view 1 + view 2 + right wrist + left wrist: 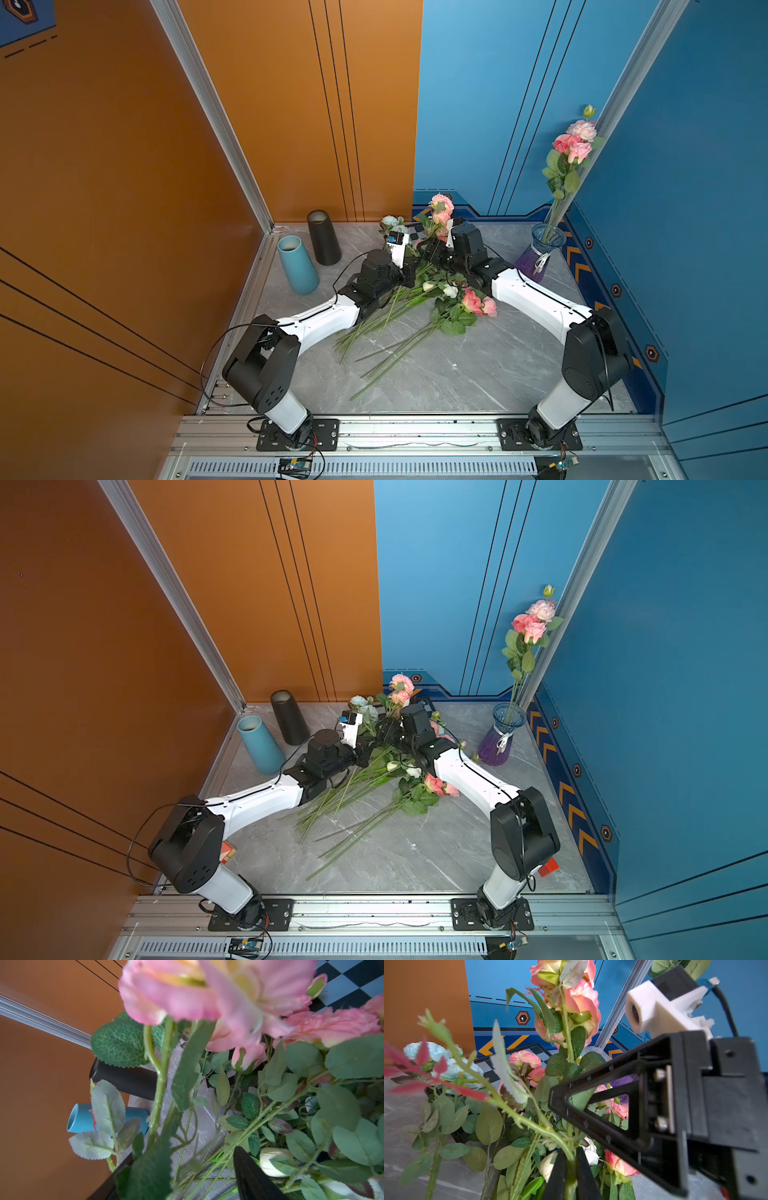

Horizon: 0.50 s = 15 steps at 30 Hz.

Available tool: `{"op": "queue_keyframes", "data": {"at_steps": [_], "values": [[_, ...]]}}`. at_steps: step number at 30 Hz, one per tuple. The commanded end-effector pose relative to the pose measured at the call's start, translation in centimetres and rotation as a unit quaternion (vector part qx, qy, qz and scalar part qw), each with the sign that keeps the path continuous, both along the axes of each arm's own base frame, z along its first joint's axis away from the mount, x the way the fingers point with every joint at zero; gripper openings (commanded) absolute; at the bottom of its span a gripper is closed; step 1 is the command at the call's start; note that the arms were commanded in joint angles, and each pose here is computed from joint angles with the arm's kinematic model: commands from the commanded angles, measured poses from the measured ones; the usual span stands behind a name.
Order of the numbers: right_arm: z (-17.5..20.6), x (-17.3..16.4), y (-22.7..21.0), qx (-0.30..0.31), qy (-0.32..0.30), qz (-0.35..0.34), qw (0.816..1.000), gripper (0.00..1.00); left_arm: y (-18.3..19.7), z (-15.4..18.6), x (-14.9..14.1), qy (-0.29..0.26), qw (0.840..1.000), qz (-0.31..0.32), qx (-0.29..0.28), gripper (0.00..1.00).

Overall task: Place the pink flowers into the vase
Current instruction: Place the flower in the vase.

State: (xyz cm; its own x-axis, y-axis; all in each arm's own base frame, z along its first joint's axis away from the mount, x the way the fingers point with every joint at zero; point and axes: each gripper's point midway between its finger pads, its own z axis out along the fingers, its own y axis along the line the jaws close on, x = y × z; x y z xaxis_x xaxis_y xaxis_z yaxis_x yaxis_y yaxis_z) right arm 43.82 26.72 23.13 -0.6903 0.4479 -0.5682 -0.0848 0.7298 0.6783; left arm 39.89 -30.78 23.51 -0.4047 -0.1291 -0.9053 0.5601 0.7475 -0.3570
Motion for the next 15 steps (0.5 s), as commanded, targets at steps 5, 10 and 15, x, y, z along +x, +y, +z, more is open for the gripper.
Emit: {"op": "queue_keyframes", "data": {"at_steps": [5, 10, 15], "values": [[2.13, 0.84, 0.96, 0.036, -0.022, 0.005, 0.999, 0.51, -0.19, 1.34, -0.30, -0.018, 1.000, 0.002, -0.015, 0.00], [2.31, 0.93, 1.32, 0.045, -0.024, 0.008, 0.999, 0.40, -0.18, 1.41, -0.31, -0.019, 1.000, 0.003, -0.015, 0.00], [2.64, 1.01, 1.46, 0.047, -0.027, 0.009, 0.998, 0.26, -0.27, 1.36, -0.29, -0.017, 1.000, 0.002, -0.017, 0.00]]}}
